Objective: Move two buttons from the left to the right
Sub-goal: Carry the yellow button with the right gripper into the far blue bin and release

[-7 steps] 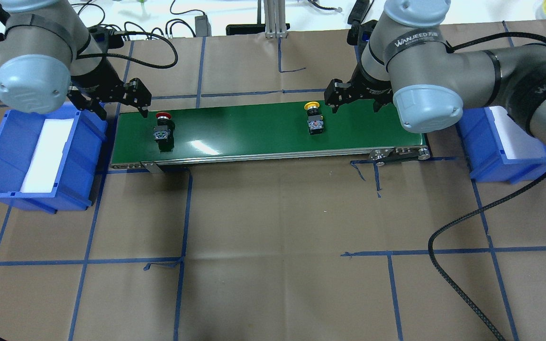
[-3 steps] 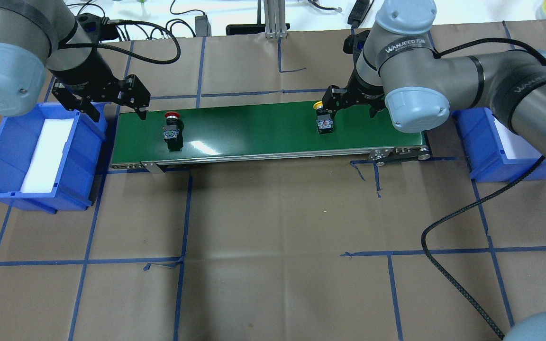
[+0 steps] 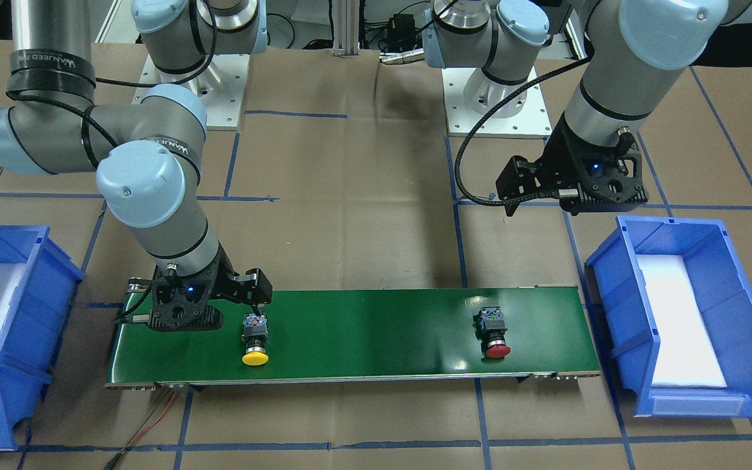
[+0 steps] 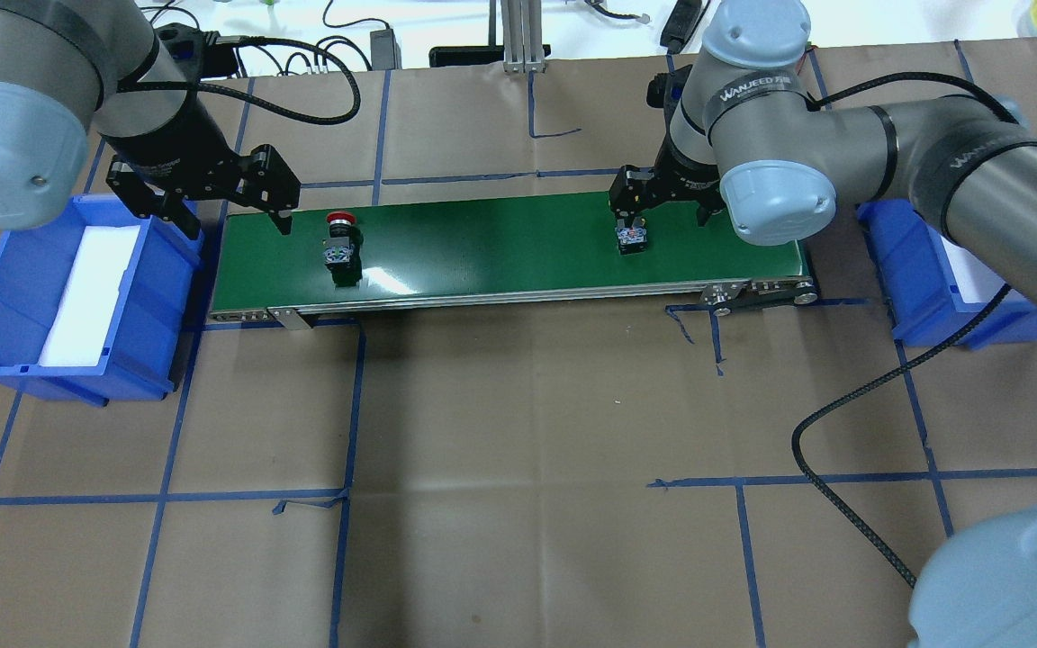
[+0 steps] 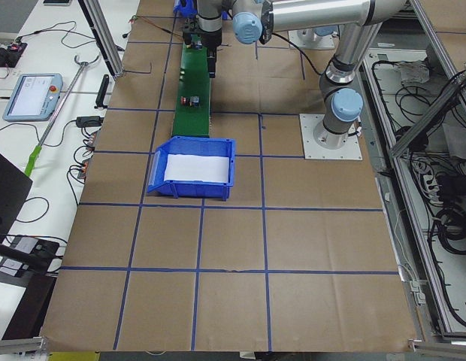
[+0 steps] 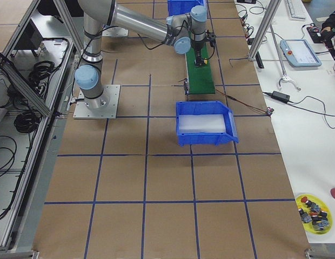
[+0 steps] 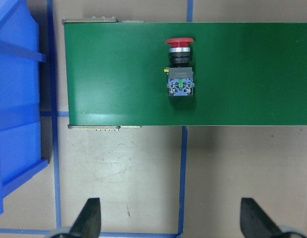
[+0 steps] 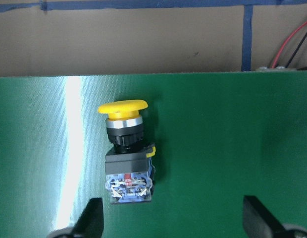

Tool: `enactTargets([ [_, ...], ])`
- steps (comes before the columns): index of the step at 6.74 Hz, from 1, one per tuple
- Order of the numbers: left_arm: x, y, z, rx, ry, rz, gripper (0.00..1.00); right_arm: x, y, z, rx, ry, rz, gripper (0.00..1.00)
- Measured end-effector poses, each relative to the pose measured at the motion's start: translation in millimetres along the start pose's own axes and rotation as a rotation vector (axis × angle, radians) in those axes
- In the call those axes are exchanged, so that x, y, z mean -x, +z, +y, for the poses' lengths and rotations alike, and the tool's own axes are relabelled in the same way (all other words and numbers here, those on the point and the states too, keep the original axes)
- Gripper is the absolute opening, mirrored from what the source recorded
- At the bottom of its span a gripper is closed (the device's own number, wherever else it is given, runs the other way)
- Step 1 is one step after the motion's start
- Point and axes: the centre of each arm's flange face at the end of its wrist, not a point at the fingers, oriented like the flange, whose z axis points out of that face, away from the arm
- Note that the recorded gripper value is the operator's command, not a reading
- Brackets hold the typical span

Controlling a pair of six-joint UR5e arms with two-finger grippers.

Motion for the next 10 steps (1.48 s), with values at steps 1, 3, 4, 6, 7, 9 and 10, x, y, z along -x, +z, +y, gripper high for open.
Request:
enactTargets([
  [1, -1, 0, 1, 0.003, 0.000, 0.000, 1.00, 0, 8, -3, 0.011, 0.001, -0.001, 1.00],
  [3, -3, -1, 2, 0.000, 0.000, 0.000, 1.00, -1, 22, -5, 0.032, 0.002, -0.001, 0.99],
  [4, -7, -2, 2, -0.001, 0.004, -0.001, 1.00, -2, 31, -7, 0.045, 0.003, 0.000, 0.75],
  [6, -10, -3, 3, -0.004, 0.010, -0.002, 1.00, -3, 39, -11, 0.046, 0.000, 0.003, 0.07],
  [7, -11, -3, 4, -0.004, 0.011, -0.002, 1.00, -3, 39, -12, 0.046, -0.006, 0.006, 0.04],
  [9, -11, -3, 4, -0.004, 0.011, -0.001, 1.00, -9, 30, -14, 0.034, -0.013, 0.025, 0.04],
  [10, -11, -3, 4, -0.004, 0.012, 0.000, 1.00, -19, 7, -18, 0.005, -0.006, 0.053, 0.04],
])
